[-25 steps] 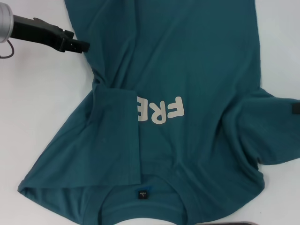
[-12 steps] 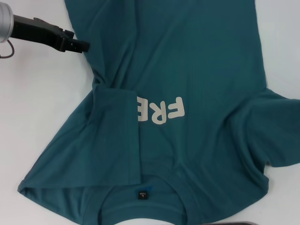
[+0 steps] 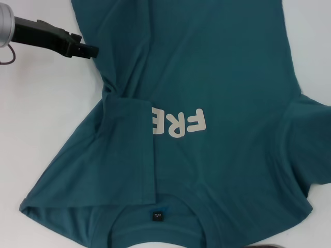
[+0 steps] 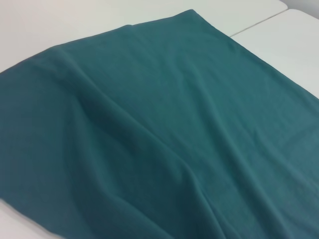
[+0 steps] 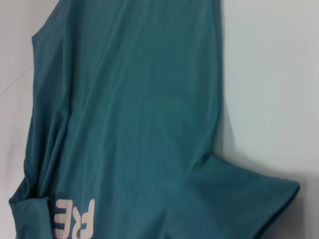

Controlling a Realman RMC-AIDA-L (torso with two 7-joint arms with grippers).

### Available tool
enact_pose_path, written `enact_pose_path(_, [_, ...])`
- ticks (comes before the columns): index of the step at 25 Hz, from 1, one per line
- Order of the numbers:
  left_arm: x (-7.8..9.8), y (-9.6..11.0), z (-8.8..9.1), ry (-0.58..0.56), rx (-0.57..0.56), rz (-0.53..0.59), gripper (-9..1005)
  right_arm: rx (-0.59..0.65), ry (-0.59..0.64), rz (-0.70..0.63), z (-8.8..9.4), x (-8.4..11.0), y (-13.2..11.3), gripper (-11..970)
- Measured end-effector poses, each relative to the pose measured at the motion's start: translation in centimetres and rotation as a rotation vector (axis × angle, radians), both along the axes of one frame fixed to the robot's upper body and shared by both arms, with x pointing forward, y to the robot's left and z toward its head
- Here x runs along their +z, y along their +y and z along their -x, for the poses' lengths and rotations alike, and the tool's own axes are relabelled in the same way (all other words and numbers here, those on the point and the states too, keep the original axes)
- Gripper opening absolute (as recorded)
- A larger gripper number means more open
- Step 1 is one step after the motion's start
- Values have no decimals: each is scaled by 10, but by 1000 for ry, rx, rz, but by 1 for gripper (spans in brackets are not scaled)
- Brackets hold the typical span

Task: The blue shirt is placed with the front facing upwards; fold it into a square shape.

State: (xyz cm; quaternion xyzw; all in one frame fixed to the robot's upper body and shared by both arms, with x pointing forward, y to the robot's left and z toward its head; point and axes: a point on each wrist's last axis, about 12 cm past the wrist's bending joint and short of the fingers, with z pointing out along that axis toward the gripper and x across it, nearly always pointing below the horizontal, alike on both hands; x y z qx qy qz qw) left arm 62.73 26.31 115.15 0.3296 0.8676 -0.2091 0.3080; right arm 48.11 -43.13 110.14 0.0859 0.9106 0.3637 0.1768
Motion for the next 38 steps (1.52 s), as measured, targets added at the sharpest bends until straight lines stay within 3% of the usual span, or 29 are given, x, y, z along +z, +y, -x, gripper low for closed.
enact_pose_path(17, [-3,0,2,7,3,4,584,-36,-32,1,11,13,-14,86])
enact_pose_path(31, [-4,0,4,15,3,7,584,-15,-76,-1,-1,36,-12,101])
enact_pose_path(38, [-5,-1,4,19,0,9,584,45,-110,-72,-11,47,3,108])
